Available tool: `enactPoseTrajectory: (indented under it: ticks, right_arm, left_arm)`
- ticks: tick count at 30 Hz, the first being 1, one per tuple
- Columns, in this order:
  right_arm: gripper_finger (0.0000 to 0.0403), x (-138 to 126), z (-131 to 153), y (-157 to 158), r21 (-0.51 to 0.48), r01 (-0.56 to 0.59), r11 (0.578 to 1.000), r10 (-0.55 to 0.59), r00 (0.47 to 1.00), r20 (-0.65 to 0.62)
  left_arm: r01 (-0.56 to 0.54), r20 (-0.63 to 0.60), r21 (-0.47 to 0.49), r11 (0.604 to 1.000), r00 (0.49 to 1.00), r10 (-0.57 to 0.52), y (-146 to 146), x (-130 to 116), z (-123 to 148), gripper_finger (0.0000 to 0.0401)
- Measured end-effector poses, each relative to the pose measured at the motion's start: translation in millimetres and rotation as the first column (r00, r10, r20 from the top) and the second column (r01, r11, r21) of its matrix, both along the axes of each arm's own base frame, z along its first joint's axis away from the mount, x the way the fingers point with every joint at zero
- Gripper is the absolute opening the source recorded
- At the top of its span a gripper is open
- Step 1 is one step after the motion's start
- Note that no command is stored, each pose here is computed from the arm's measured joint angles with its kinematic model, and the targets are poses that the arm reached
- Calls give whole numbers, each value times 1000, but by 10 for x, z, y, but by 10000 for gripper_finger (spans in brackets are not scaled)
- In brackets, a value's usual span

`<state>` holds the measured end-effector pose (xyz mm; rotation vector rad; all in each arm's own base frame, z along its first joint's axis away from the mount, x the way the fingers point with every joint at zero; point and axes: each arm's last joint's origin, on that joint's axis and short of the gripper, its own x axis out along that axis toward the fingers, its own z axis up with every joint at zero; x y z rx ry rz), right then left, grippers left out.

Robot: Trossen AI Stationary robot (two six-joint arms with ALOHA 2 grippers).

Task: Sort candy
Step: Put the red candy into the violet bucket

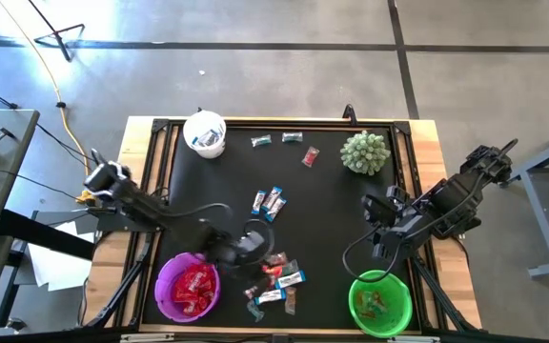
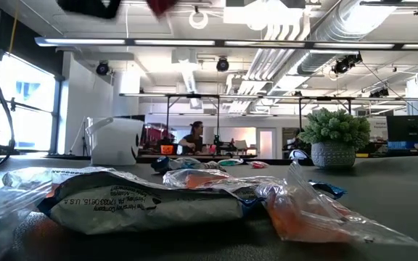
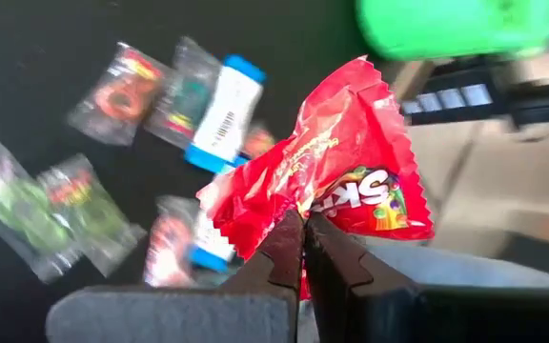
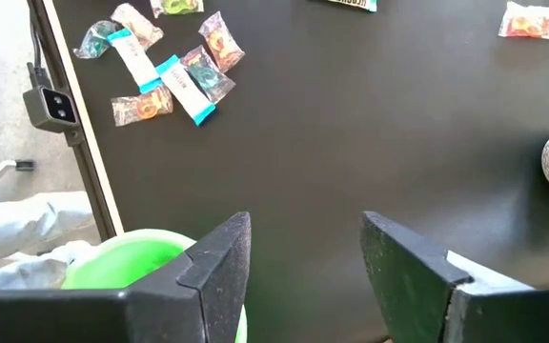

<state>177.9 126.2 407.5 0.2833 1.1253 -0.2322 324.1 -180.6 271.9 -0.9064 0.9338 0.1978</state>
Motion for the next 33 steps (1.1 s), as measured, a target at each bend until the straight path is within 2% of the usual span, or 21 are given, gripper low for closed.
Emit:
enactPoseTrajectory:
  ticks: [5, 10, 14, 17, 20, 22, 25, 33]
  right_arm:
    - [195, 4, 2, -6, -28, -15, 1000, 15, 1000, 12]
    - [195, 7, 4, -11, -54, -26, 998, 27, 999, 23]
    - [195, 7, 4, -11, -55, -27, 998, 28, 999, 23]
    - [195, 7, 4, -11, -56, -30, 998, 31, 999, 23]
    - [195, 8, 5, -13, -61, -26, 998, 28, 999, 27]
    - [195, 10, 5, -15, -62, -10, 998, 12, 999, 34]
    - [195, 12, 7, -19, -59, 23, 998, -20, 999, 45]
    - [195, 48, 7, -73, -45, 86, 995, -84, 995, 50]
  left_arm:
    - [-49, 68, -86, 995, 996, 55, -76, -405, 442, 0]
    - [-156, 37, -108, 982, 986, 160, -85, -859, 678, 0]
    - [-220, -147, -93, 971, 968, 205, -54, -1213, 686, 0]
    - [-261, -344, -48, 964, 911, 230, -14, -1440, 638, 0]
    - [-279, -462, 6, 960, 851, 250, -4, -1581, 599, 0]
    - [-249, -471, 55, 967, 847, 245, -18, -1619, 569, 0]
    - [-157, -448, 113, 981, 873, 192, -86, -1630, 515, 1]
    - [36, -482, 91, 995, 876, 12, -205, -1590, 441, 15]
